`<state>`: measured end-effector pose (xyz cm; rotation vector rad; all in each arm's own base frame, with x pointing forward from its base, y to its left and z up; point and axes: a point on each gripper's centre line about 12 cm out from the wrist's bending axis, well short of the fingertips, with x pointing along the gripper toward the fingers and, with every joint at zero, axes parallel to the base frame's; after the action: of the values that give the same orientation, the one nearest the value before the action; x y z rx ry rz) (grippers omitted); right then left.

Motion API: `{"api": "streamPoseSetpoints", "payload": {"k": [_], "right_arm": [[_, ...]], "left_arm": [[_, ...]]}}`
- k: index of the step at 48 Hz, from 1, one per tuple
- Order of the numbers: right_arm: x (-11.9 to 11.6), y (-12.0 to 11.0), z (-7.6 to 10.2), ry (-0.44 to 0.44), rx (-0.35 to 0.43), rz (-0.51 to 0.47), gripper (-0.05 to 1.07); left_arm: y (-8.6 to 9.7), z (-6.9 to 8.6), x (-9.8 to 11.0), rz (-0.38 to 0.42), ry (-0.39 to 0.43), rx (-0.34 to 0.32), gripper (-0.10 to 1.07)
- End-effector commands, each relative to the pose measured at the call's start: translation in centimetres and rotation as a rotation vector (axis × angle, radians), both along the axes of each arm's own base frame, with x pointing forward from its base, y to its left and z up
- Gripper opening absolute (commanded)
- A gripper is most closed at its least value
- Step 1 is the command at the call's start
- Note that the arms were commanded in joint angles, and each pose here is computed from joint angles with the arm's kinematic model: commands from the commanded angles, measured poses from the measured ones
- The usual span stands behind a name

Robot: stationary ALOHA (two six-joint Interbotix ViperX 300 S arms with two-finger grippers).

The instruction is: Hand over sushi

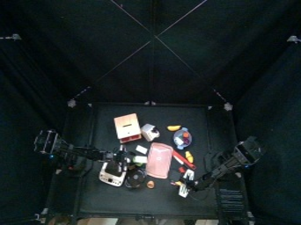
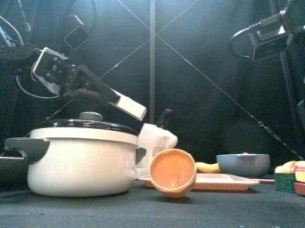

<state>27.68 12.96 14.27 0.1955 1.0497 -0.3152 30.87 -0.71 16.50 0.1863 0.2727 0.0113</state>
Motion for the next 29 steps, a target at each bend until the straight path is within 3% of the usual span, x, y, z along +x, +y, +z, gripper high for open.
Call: {"api": "streamPoseSetpoints", "payload": {"k": [1,8,17,22,29], "right_arm": [[2.4,-0.8,3.2,-0.129,-0.054,0.041,0.93],[5.3,-3.1,5.3,-0.232,-0.181,0.086,0.93],[8.8,-6.9,7.4,-0.32,-0.297,0.075,0.93],[10.2,-8.5,7.6,-0.345,-0.32,0.08,0.93],[12.5,-10.1,7.1,-0.374,-0.296,0.108,0.93]], "left_arm": [[0.1,0.7,0.2,0.005,-0.026,-0.001,0.64],[0.1,0.6,0.2,0.003,-0.023,0.002,0.64],[0.1,0.7,0.2,0.003,-0.025,0.001,0.64],[0.1,0.7,0.2,0.001,-0.025,0.001,0.64],[-0.1,0.6,0.2,-0.004,-0.023,0.001,0.64]]}}
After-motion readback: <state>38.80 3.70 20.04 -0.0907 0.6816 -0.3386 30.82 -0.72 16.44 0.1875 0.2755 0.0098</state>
